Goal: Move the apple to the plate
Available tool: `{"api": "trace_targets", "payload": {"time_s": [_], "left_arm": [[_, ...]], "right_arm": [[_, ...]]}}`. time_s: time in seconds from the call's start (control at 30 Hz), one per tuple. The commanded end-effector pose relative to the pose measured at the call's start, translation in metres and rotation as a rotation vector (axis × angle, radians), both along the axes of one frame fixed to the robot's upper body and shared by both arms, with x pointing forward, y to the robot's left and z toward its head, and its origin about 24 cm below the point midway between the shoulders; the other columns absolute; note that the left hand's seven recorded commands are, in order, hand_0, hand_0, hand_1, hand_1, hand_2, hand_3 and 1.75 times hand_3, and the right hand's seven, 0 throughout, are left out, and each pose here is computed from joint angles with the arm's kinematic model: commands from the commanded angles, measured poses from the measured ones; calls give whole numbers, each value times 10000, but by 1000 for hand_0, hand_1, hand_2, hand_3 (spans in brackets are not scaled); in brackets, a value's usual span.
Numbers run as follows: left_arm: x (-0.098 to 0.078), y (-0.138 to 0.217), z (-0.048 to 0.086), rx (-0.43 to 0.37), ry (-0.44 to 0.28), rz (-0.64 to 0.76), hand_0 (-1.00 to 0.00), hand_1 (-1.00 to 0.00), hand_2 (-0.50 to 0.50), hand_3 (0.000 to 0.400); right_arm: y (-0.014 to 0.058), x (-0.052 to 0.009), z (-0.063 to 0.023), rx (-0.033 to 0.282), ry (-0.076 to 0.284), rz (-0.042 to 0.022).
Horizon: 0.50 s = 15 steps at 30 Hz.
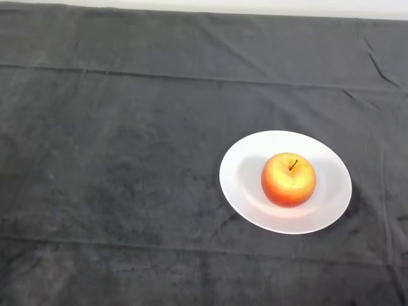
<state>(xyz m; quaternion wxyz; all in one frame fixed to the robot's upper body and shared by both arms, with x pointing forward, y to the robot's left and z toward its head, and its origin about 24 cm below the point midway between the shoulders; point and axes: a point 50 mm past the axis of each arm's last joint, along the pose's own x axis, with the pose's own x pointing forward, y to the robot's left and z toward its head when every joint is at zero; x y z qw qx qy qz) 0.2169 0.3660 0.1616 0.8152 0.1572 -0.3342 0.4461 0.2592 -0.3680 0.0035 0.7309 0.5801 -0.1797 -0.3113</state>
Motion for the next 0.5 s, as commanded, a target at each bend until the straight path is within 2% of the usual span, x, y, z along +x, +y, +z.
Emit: {"api": "trace_targets", "payload": {"time_s": [0.03,0.5], "left_arm": [[-35,-2,244,746,-515,-43,0,0,0,0],[-31,-8,217,447,-688,478,0,0,0,0]], "right_arm": [[-44,-30,21,-36,-181,-250],[-43,-30,22,-38,-176,-249]]}}
